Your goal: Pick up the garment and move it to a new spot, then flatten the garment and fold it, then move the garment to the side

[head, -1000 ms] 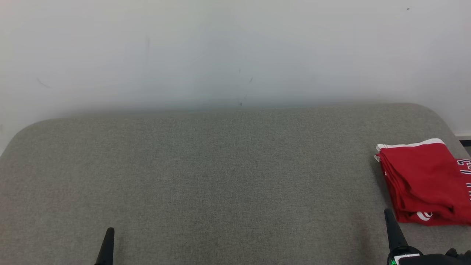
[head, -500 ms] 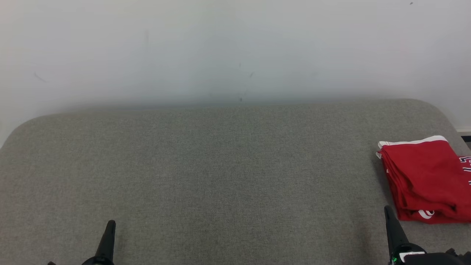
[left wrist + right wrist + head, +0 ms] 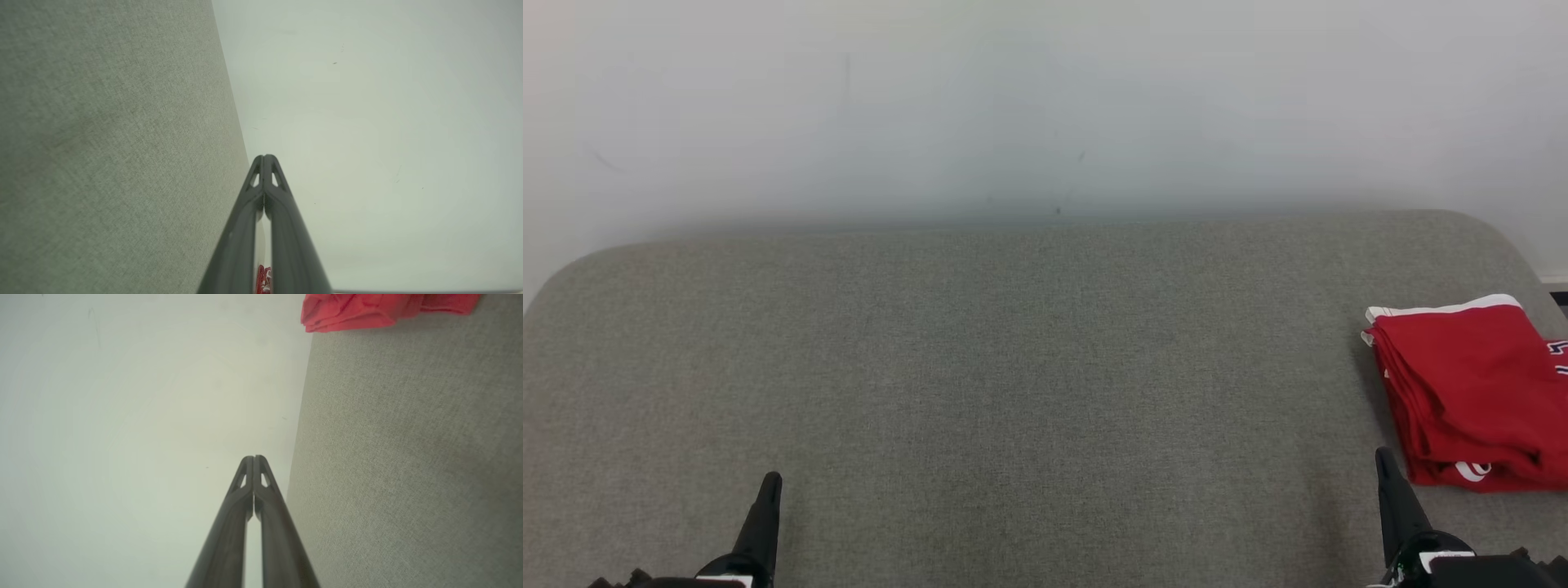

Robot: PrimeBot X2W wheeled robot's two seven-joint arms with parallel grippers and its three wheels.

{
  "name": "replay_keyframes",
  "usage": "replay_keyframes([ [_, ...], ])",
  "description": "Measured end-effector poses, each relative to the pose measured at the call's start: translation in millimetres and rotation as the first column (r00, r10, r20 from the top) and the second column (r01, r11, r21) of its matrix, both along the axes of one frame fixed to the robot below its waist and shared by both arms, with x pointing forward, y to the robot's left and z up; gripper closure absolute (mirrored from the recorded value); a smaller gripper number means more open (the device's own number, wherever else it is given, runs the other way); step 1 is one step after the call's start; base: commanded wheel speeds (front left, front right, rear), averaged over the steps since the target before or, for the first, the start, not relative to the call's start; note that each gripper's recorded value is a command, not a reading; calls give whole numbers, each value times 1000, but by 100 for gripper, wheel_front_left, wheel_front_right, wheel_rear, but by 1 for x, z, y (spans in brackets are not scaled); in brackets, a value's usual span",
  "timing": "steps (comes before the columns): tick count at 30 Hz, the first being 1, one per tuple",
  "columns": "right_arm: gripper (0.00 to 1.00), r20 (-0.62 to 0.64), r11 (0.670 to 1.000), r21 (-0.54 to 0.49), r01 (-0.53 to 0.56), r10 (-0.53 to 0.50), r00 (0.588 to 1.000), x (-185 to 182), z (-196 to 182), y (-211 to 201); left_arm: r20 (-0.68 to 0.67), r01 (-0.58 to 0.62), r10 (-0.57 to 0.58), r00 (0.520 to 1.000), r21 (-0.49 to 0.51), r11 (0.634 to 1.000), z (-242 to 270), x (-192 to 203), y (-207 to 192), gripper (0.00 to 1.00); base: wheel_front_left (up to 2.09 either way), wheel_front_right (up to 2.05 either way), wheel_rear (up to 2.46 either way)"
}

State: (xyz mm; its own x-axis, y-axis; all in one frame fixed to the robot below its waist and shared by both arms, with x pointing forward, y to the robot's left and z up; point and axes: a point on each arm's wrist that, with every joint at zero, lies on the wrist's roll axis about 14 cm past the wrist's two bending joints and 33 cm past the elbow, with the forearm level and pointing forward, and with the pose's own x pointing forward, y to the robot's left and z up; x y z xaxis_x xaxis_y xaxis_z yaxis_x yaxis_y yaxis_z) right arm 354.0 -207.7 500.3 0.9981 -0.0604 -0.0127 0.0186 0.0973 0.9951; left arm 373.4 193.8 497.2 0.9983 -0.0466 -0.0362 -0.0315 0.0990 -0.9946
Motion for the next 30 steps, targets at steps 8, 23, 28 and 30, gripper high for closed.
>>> replay_keyframes([
  [8,100,8,998,60,0,-1,1000,3,1,0,12,9,-8,1000,-59,998,4,5,-1,100,0,0,0],
  [23,100,12,995,101,1,-2,1000,5,1,1,19,14,-12,1000,-98,995,5,8,-2,100,0,0,0],
  [28,100,12,995,101,1,-2,1000,5,1,1,20,14,-12,1000,-98,995,5,8,-2,100,0,0,0],
  [30,100,12,995,101,1,-2,1000,5,1,1,19,14,-12,1000,-98,995,5,8,-2,100,0,0,0],
])
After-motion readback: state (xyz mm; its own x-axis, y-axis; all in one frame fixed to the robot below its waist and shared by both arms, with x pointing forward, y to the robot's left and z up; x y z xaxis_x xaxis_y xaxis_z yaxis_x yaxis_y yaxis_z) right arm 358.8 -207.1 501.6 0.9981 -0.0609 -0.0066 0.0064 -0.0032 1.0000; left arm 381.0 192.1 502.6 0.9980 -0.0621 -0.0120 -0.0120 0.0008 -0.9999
